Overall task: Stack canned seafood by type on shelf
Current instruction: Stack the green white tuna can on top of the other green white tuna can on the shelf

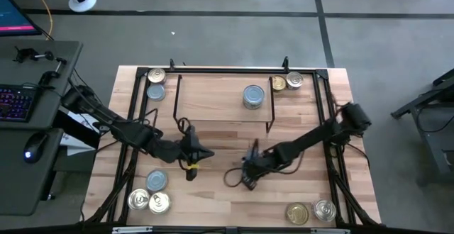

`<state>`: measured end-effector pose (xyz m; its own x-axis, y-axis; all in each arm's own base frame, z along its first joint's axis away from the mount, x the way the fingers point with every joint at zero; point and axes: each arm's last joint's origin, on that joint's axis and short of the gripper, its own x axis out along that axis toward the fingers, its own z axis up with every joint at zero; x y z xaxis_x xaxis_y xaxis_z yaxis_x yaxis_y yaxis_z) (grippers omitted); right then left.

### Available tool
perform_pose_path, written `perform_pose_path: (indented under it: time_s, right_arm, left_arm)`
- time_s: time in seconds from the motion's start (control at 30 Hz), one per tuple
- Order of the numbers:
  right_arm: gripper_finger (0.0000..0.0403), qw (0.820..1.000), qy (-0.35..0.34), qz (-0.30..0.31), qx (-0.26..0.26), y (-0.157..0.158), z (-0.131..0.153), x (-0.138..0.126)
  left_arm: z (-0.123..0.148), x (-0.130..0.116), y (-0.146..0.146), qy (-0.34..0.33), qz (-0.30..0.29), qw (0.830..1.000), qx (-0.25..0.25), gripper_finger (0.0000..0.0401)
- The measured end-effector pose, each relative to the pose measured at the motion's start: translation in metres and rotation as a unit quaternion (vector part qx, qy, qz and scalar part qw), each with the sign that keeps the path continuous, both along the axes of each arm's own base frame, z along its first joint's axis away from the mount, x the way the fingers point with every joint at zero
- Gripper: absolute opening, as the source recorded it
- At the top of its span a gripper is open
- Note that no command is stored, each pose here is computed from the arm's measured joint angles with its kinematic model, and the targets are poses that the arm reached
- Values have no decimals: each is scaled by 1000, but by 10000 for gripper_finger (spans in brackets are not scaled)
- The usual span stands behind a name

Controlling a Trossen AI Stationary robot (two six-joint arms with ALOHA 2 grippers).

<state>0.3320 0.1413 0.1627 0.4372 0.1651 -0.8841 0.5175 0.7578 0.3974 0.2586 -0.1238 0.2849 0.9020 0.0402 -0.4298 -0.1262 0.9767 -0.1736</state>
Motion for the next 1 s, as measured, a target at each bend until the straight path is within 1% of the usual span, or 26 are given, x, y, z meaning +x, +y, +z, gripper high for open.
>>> perform_pose_path:
  time_s: [0.07, 0.17, 0.27, 0.33, 0.4, 0.47, 0.53, 0.6, 0.7, 0.8, 0.87, 1.0]
  right_arm:
    - [0, 999, -23, 35, -15, 4, 11, 17]
    - [0, 996, -49, 58, -42, 6, 41, 28]
    - [0, 995, -29, 56, -81, 5, 64, 17]
    - [0, 994, -22, 45, -93, 7, 78, 4]
    - [0, 995, -11, 44, -92, 10, 85, -12]
    - [0, 996, 10, 38, -86, 14, 77, -28]
    - [0, 996, 37, 24, -77, 17, 59, -42]
    - [0, 998, 43, 11, -51, 18, 42, -50]
    - [0, 1000, 22, 8, -5, 18, 17, -51]
    - [0, 1000, -11, 2, 15, 14, 0, -46]
    - [0, 1000, -14, -10, 3, 9, -6, -43]
    - [0, 998, 20, -4, -61, -3, -18, -41]
  left_arm:
    - [-11, 3, -2, 8, 0, 1000, -1, 0]
    - [-35, 6, -7, 18, -12, 1000, -17, 0]
    - [-61, 11, -12, 15, -19, 999, -29, 0]
    - [-77, 17, -13, 8, -17, 999, -32, 0]
    - [-91, 25, -13, 10, -19, 1000, -18, 0]
    - [-107, 34, -12, 20, -32, 999, 5, 0]
    - [-124, 42, -11, 30, -48, 998, 23, 0]
    - [-138, 51, -10, 29, -64, 997, 34, 0]
    - [-157, 63, -7, 45, -76, 994, 60, 0]
    - [-169, 72, 0, 60, -70, 993, 70, 0]
    - [-171, 78, 3, 61, -71, 994, 64, 0]
    - [-173, 84, 9, 64, -69, 994, 58, 0]
